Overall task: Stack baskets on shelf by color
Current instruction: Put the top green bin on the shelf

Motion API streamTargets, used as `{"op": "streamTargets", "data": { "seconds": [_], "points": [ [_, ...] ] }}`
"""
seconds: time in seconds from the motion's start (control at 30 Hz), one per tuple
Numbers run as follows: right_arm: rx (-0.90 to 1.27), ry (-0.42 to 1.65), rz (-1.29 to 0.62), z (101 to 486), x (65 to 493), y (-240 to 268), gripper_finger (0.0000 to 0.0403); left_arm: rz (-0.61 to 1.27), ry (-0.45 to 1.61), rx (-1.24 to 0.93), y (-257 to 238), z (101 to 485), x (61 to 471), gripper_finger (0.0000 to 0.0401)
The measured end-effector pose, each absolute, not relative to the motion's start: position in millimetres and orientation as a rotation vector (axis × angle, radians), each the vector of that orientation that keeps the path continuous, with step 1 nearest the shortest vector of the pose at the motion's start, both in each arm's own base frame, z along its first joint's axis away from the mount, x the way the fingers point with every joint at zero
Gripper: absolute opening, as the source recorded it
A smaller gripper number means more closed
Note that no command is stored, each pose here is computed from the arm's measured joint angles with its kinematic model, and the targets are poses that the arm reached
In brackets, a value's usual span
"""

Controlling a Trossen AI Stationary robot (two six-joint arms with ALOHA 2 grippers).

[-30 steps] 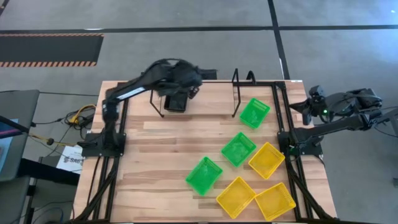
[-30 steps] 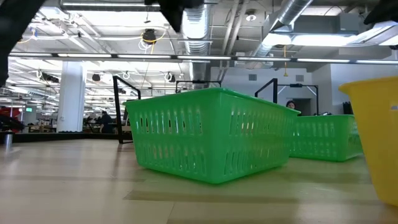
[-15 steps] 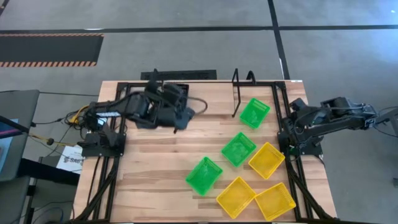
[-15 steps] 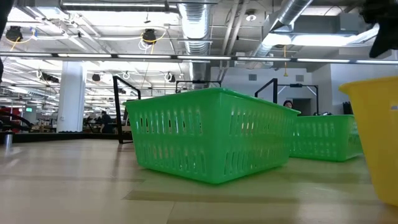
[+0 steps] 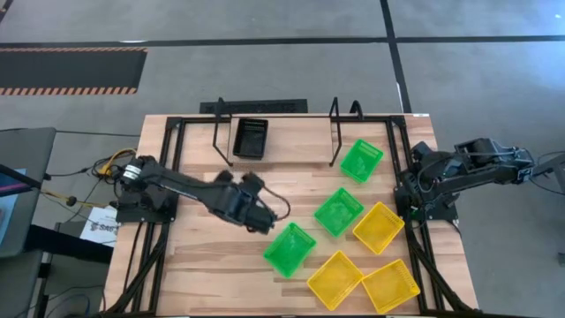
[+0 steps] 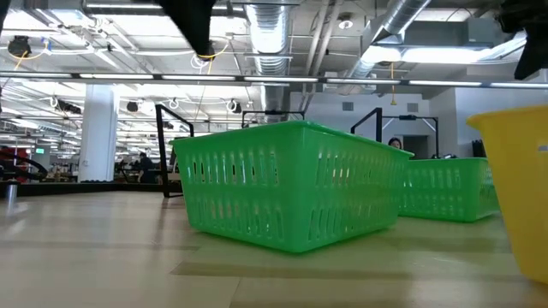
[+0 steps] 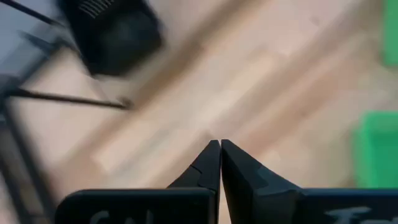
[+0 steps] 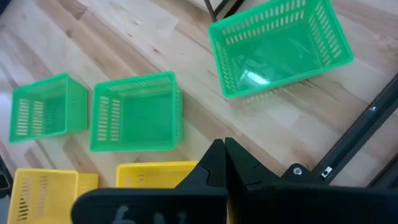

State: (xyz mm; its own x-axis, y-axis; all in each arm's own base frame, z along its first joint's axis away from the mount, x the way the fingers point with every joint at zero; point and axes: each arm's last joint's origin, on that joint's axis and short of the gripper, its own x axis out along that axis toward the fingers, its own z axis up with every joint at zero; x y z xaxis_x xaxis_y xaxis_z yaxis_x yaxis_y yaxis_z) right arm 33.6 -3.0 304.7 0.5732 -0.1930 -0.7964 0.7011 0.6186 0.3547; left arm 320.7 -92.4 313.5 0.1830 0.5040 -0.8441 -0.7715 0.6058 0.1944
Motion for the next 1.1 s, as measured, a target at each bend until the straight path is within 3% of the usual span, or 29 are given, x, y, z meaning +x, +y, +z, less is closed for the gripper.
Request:
{"op": "streamTargets", "data": {
  "seconds": [0.2,0.53,0.93,1.1],
  "points": [
    [0.786,0.774,-0.593,305.4,34.7,-2.6,0.0004,0.691,0.928,-0.483,-112.2,278.6,318.9,0.0000],
    [0.994,0.796,-0.806,294.7,60.5,1.2,0.0002,0.749,0.952,-0.788,-93.5,226.5,260.4,0.0000],
    [0.951,1.021,-0.846,267.1,122.3,21.2,0.0005,0.670,0.934,-0.698,-78.7,237.2,245.4,0.0000],
    [0.920,1.046,-0.902,260.3,133.6,21.5,0.0036,0.647,0.953,-0.657,-76.3,236.9,246.2,0.0000]
  ]
}}
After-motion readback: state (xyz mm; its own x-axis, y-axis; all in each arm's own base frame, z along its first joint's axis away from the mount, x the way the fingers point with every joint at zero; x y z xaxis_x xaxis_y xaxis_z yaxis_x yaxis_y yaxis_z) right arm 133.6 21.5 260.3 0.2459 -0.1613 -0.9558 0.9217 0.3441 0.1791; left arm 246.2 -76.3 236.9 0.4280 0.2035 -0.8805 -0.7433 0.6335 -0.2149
